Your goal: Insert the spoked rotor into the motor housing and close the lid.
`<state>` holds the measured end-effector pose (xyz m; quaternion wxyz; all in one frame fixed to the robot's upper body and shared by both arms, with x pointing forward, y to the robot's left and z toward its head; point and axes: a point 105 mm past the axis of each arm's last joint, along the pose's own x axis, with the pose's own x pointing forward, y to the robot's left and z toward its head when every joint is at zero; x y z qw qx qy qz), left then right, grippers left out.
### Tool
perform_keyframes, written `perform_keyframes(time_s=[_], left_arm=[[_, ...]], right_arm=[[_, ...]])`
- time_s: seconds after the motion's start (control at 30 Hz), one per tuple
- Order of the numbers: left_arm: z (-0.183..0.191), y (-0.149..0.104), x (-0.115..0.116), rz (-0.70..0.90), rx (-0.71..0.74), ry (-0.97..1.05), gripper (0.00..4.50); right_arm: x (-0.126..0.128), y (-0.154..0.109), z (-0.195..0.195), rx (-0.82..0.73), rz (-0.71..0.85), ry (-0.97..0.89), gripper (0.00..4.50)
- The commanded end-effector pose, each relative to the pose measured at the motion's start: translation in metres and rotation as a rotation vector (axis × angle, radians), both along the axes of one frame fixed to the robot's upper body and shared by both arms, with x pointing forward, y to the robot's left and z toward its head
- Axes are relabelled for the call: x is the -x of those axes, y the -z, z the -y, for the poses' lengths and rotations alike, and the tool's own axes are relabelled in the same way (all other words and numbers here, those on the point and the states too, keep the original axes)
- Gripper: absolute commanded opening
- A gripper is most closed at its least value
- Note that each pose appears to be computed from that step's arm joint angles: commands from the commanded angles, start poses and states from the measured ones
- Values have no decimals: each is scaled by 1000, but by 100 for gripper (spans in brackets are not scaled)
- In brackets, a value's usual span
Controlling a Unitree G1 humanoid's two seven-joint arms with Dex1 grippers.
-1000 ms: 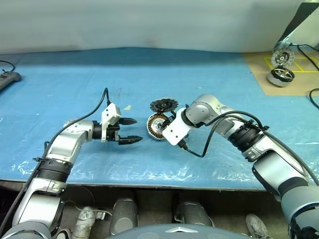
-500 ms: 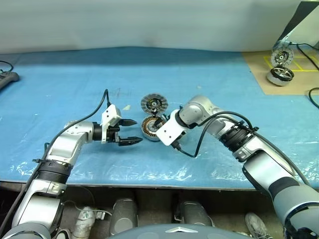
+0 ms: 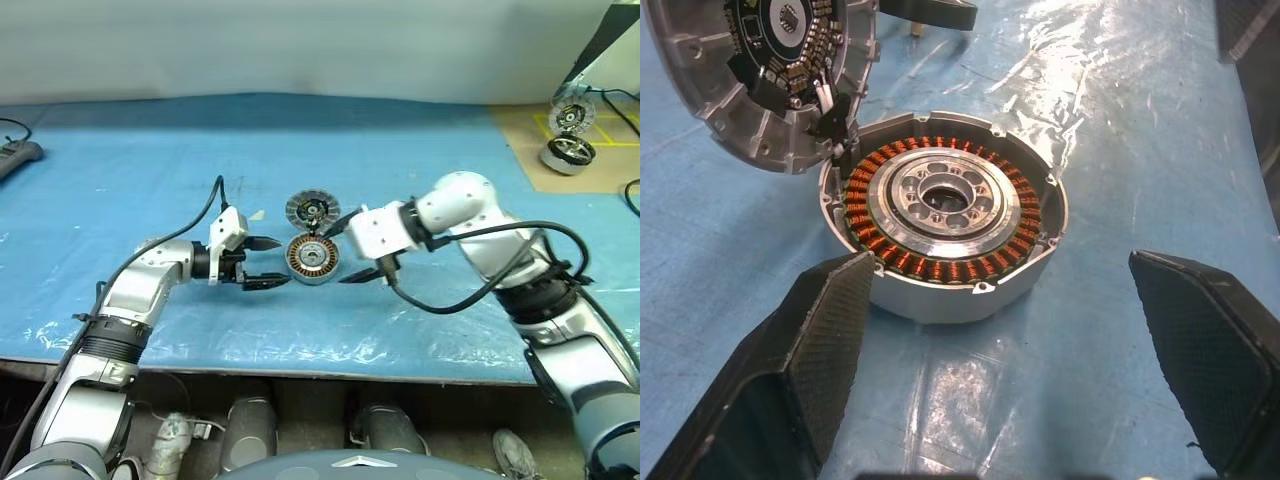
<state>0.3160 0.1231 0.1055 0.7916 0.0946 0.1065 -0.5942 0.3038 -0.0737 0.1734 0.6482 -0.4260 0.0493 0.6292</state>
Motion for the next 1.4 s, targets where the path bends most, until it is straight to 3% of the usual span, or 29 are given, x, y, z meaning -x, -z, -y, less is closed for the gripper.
perform_keyframes(time_s=[0.03,0.13,0.3,0.43,0.73,1.03,1.27,1.4], left_arm=[[11,-11,9,68,6,46,439],[17,-11,20,71,23,65,439],[10,8,26,31,12,-3,439],[7,4,14,73,96,-147,439],[7,6,30,44,145,-222,439],[0,-2,60,-77,161,-194,439],[-12,-5,61,-92,152,-213,439],[-21,13,56,-107,130,-205,439]], right_arm=[[-27,-20,25,-263,23,308,373],[-40,0,57,-343,27,539,373],[-53,19,62,-485,39,738,373],[-64,23,45,-563,27,761,373],[-80,23,3,-534,41,662,373],[-97,52,13,-556,-33,765,373],[-110,55,20,-663,-161,842,373],[-118,59,13,-669,-202,853,373]])
